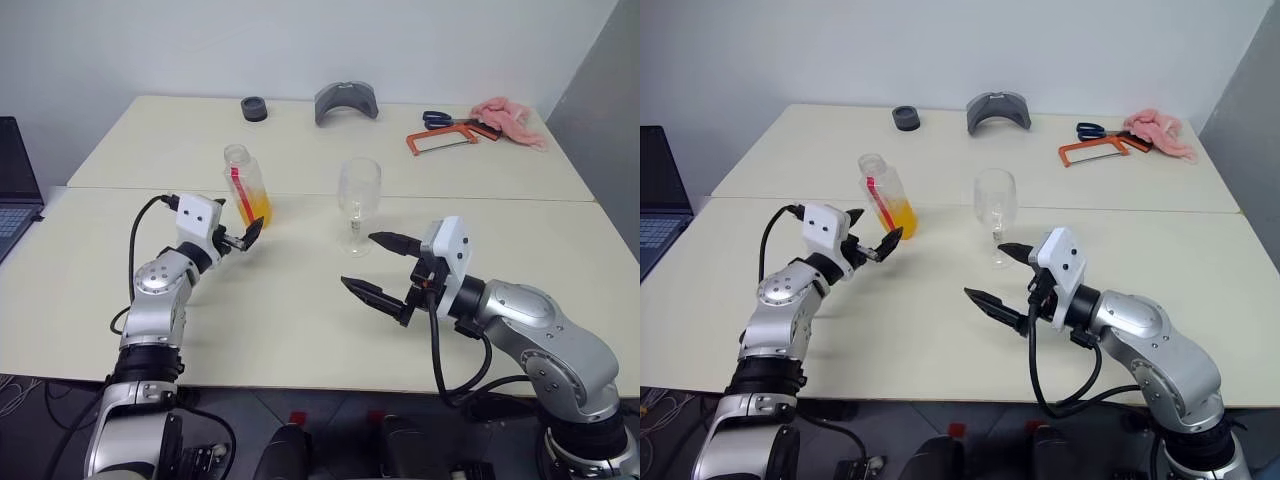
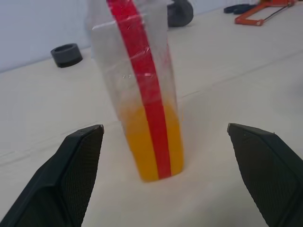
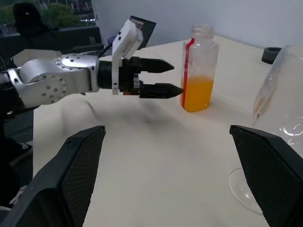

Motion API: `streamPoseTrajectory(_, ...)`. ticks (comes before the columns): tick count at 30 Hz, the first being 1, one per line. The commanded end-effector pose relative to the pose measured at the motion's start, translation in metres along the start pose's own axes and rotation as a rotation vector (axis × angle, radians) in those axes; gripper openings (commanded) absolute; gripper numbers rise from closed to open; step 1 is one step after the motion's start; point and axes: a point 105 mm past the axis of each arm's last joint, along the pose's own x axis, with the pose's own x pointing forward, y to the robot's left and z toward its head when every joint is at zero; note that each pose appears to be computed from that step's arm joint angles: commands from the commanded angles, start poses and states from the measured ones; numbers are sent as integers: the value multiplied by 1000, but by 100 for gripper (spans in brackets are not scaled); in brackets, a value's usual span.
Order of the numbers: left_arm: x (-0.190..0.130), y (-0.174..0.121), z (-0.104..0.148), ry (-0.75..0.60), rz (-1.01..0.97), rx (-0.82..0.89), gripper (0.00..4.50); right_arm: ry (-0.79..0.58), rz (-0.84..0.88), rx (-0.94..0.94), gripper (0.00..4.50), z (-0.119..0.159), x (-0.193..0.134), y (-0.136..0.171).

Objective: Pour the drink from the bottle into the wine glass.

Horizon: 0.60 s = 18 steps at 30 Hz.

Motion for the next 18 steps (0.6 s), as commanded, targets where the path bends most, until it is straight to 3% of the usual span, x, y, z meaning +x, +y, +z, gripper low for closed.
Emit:
streamPoseTrajectory(1, 6, 9, 12, -25, 28, 21, 450, -58, 23, -67, 449, 18, 1, 7)
streamPoseTrajectory(18, 33, 16, 34, -73, 48, -34, 450, -78, 58, -110, 449, 27, 6, 11)
